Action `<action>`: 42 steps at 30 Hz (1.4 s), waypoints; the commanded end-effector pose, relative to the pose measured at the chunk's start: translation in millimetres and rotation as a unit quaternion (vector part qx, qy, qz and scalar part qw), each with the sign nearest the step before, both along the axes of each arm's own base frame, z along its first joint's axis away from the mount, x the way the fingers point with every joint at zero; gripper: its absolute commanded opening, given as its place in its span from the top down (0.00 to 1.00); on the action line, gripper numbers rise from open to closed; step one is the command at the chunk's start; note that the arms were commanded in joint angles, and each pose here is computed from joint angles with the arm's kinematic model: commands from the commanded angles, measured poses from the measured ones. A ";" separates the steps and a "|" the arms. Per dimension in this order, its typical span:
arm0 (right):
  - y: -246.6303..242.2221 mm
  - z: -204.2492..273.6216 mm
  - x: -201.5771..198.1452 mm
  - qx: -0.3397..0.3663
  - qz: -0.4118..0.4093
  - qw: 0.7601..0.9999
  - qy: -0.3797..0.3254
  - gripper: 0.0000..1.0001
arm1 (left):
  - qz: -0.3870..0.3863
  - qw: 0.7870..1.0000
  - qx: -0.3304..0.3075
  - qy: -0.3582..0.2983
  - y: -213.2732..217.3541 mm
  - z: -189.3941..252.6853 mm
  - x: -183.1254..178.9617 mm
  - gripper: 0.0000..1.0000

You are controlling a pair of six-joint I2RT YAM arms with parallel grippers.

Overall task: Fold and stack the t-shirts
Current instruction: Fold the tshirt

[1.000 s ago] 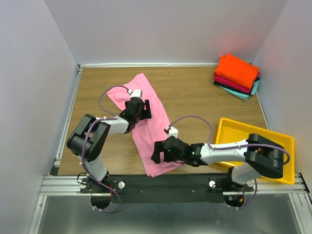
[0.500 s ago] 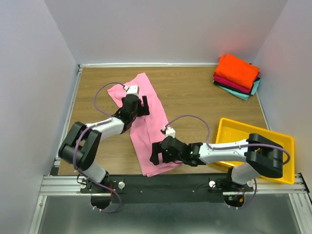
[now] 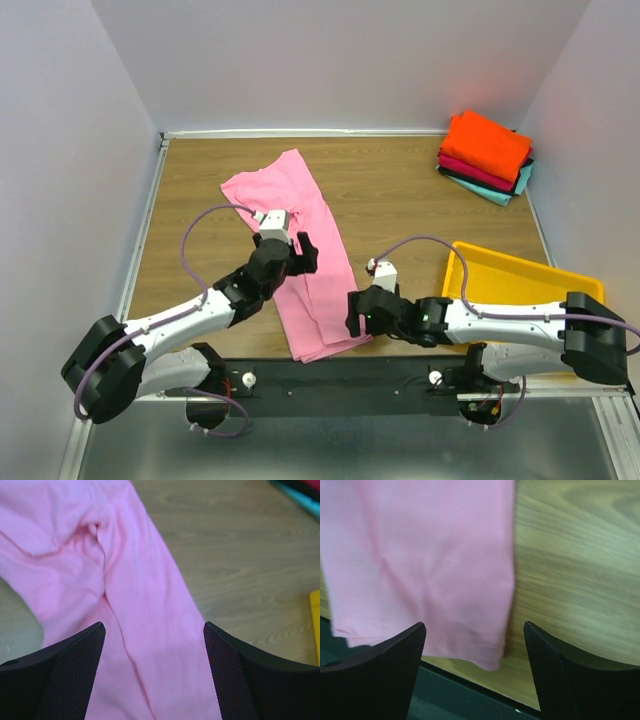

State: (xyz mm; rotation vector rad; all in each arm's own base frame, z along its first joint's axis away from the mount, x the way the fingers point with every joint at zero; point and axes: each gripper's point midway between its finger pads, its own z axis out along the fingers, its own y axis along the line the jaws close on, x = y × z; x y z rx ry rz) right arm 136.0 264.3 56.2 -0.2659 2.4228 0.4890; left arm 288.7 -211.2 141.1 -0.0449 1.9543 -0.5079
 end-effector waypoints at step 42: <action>-31.7 -35.2 -25.2 -0.042 0.013 0.998 0.049 0.69 | -0.078 0.961 0.042 0.264 -2.5 -86.0 -179.0 0.20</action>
